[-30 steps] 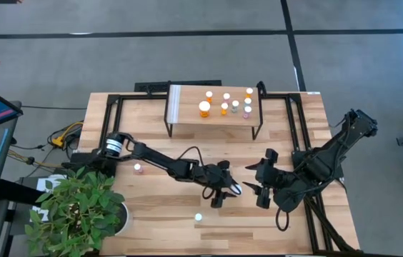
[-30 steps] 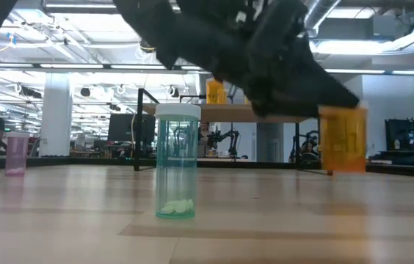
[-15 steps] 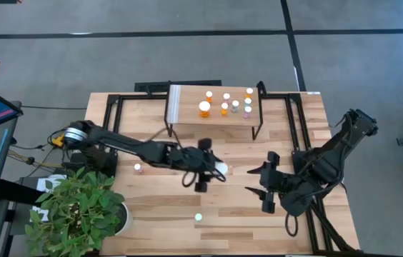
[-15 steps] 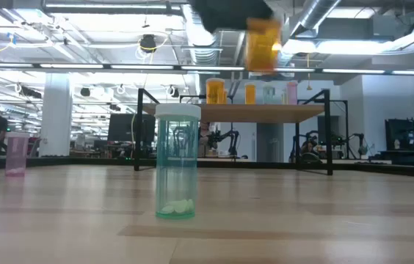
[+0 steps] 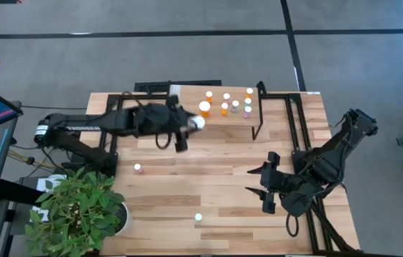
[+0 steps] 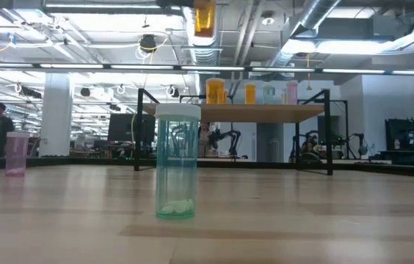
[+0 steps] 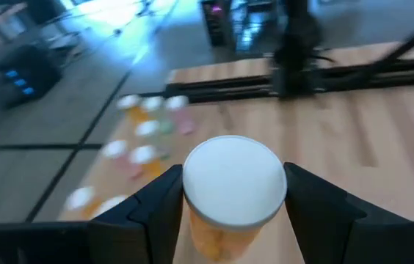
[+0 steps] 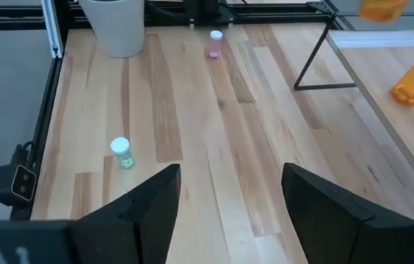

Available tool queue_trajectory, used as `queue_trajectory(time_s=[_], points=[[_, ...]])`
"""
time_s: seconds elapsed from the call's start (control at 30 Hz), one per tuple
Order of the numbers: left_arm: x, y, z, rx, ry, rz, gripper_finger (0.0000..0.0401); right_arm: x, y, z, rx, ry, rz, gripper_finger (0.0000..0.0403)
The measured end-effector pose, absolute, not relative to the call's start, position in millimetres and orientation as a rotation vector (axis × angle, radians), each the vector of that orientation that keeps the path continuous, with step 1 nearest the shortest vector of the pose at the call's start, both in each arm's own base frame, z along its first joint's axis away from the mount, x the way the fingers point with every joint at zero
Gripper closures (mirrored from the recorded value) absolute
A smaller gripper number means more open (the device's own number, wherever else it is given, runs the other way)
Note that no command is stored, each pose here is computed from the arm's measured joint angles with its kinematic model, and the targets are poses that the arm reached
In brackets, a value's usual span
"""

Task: Pick and place medicine bottles onto shelf by color
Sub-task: Put the big orange pill bottle on the shelf

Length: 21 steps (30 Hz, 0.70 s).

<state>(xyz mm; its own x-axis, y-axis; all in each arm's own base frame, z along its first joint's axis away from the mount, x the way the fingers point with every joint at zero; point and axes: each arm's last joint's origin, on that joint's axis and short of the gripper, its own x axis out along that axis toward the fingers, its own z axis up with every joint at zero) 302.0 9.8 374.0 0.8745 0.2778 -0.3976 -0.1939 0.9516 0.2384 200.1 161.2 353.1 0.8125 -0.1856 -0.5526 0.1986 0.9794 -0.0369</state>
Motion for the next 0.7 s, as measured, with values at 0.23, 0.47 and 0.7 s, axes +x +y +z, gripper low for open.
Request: queue_trajectory(time_s=[0.23, 0.47, 0.7], points=[[281, 72, 380, 0.131, 0.467, 0.381, 0.0207, 200, 161, 353, 0.024, 0.587, -0.206, 0.0143], [264, 121, 380, 0.028, 0.457, 0.391, 0.0207, 202, 163, 351, 0.018, 0.592, -0.207, 0.0143], [261, 135, 360, 0.011, 0.421, 0.424, 0.0207, 202, 163, 351, 0.017, 0.592, -0.206, 0.0143]])
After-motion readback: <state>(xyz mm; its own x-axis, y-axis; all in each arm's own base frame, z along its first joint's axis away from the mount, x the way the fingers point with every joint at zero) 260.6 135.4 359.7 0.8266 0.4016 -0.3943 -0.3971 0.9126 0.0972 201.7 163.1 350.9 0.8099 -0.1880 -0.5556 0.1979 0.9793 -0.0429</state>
